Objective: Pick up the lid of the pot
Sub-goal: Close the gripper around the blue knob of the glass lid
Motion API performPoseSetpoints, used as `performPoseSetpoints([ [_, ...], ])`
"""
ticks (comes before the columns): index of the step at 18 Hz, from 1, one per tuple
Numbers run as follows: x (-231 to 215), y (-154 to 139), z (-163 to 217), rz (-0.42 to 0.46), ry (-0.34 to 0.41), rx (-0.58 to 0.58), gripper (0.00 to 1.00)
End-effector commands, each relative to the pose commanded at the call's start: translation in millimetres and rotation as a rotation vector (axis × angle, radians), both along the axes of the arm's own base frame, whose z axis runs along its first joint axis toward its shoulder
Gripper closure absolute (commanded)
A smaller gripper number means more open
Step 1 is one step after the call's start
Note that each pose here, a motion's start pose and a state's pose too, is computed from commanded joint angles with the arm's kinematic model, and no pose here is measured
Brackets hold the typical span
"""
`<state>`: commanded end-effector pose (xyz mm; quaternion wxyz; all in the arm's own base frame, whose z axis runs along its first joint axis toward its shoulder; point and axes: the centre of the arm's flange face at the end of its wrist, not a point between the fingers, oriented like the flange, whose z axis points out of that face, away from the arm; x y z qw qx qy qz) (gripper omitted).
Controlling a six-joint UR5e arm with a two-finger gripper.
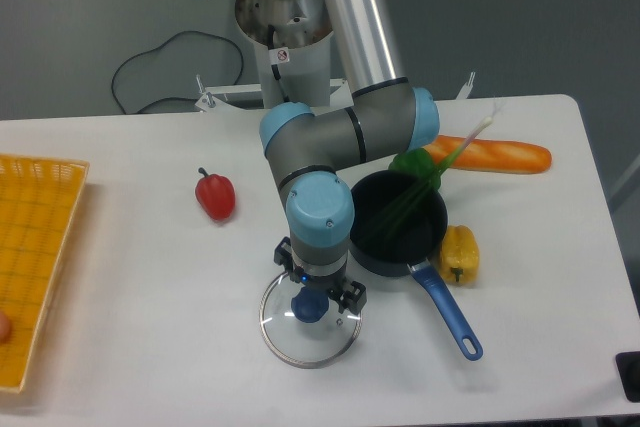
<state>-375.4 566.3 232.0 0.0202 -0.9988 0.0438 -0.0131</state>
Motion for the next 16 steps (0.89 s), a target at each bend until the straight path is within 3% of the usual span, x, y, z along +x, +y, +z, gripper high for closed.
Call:
performPoseSetpoints([
  [16,-1.5,3.1,-11.5,-0.003,-0.008,-0.005,0.0],
])
